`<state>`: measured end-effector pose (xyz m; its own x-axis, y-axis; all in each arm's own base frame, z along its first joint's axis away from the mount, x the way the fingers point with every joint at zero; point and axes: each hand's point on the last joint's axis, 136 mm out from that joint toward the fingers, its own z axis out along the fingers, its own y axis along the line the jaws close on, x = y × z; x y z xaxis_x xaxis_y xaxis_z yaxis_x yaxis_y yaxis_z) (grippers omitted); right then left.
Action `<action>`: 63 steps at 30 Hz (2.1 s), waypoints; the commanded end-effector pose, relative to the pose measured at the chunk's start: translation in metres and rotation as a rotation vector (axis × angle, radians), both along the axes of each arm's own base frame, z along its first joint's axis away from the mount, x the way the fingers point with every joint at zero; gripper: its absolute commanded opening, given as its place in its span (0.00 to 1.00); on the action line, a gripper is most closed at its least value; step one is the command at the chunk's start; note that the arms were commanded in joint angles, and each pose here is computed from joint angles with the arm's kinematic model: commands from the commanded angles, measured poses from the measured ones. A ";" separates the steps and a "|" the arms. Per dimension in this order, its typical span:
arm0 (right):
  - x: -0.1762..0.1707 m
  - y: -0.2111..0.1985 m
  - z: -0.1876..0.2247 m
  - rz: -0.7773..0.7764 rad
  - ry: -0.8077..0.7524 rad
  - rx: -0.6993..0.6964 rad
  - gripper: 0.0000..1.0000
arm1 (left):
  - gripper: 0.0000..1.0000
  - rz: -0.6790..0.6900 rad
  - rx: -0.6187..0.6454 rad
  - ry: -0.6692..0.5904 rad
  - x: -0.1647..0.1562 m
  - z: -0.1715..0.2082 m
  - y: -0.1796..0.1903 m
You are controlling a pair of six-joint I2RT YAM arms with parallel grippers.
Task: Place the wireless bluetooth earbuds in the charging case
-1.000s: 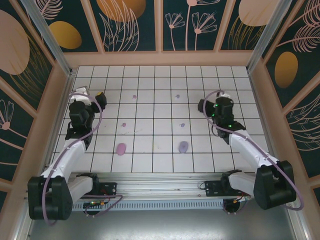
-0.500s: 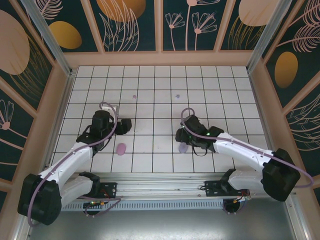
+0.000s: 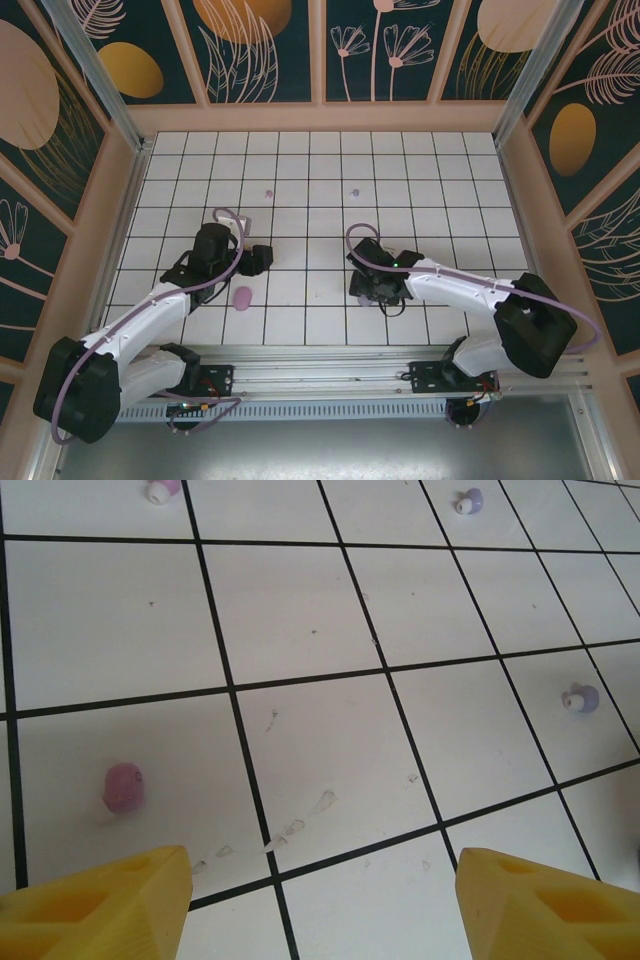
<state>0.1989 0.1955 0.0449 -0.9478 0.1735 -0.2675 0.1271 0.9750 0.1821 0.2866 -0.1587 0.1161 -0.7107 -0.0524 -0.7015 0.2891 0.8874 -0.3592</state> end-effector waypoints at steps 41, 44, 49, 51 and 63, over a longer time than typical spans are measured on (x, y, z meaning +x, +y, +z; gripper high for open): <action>0.010 0.093 0.133 1.129 -0.302 -0.049 0.26 | 0.65 -0.605 -0.275 -0.485 -0.065 0.103 -0.073; 0.009 0.100 0.148 1.219 -0.371 -0.041 0.25 | 0.69 -0.496 -0.303 -0.353 -0.048 0.108 -0.071; 0.007 0.112 0.172 1.290 -0.498 0.015 0.25 | 0.67 -0.423 -0.463 -0.120 -0.038 0.122 -0.084; 0.007 0.117 0.180 1.305 -0.537 0.033 0.25 | 0.62 -0.421 -0.558 -0.065 -0.040 0.132 -0.089; 0.020 0.137 0.193 1.352 -0.610 0.034 0.29 | 0.60 -0.436 -0.736 0.114 -0.056 0.146 -0.098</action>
